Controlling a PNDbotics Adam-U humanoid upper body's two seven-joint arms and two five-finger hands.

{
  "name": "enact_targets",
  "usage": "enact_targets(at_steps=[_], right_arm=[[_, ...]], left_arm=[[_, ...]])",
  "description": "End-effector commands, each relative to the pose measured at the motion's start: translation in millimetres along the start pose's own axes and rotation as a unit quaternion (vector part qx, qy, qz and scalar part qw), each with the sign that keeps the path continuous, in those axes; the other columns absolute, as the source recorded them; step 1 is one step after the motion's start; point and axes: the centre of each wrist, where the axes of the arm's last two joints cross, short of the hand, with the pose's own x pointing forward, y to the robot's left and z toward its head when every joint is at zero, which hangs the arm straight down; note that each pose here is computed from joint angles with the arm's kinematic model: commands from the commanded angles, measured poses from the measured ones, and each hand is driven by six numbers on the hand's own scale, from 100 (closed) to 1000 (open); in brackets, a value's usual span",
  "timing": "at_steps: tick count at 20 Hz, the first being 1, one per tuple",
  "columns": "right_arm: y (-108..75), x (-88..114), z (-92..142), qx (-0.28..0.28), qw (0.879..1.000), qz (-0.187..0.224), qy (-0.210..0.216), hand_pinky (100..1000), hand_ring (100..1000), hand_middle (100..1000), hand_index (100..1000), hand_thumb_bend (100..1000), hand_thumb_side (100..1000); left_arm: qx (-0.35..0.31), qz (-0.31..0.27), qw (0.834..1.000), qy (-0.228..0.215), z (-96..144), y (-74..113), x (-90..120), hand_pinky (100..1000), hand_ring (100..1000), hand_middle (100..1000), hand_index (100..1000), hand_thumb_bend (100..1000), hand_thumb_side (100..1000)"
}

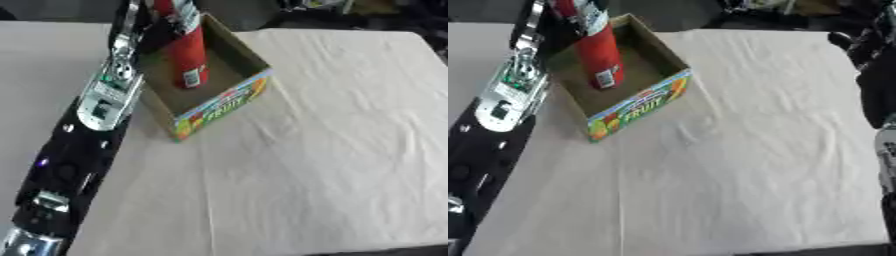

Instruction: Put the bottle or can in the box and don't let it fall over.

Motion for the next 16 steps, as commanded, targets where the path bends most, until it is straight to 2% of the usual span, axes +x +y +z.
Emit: enact_targets(at_steps=[1, 2, 3, 4, 5, 7, 9, 16], right_arm=[[0.9, 10.4, -2.6, 0.007, 1.000, 0.003, -0.015, 847, 770, 895, 939, 100, 671], [1.0, 10.4, -2.6, 0.008, 1.000, 0.003, -0.015, 847, 770, 895, 939, 100, 671], [1.1, 10.4, -2.6, 0.008, 1.000, 0.002, -0.014, 847, 770, 895, 939, 100, 671], [1.1, 10.3, -2.6, 0.008, 1.000, 0.002, -0.014, 847, 769, 895, 939, 100, 672], [1.0, 10.2, -2.4, 0.008, 1.000, 0.002, -0.013, 847, 769, 895, 939, 100, 673], [0.9, 9.9, -2.1, 0.008, 1.000, 0.001, -0.011, 847, 769, 894, 939, 100, 673], [0.3, 9.7, -1.7, 0.008, 1.000, 0.002, -0.010, 847, 768, 894, 939, 100, 673], [-1.1, 9.2, -0.6, 0.007, 1.000, 0.003, -0.007, 847, 768, 895, 939, 100, 675]], left_arm=[[0.001, -0.008, 1.000, -0.013, -6.2, 2.9, 5.6, 675, 987, 658, 462, 100, 243], [-0.008, -0.015, 1.000, -0.014, -6.0, 2.5, 4.5, 783, 1000, 905, 780, 162, 243], [-0.018, -0.021, 0.999, -0.016, -5.8, 2.9, 3.3, 800, 1000, 928, 807, 234, 260], [-0.027, -0.030, 0.999, -0.017, -5.5, 3.8, 1.8, 849, 1000, 1000, 880, 513, 347], [-0.036, -0.038, 0.999, -0.014, -5.4, 4.7, 0.0, 869, 1000, 1000, 906, 631, 407], [-0.054, -0.061, 0.997, -0.002, -5.1, 7.3, -4.1, 888, 1000, 1000, 912, 756, 481], [-0.064, -0.085, 0.994, 0.008, -4.7, 11.0, -6.7, 897, 1000, 1000, 917, 817, 513], [-0.064, -0.107, 0.992, 0.021, -2.6, 21.1, -9.9, 882, 1000, 1000, 892, 705, 487]])
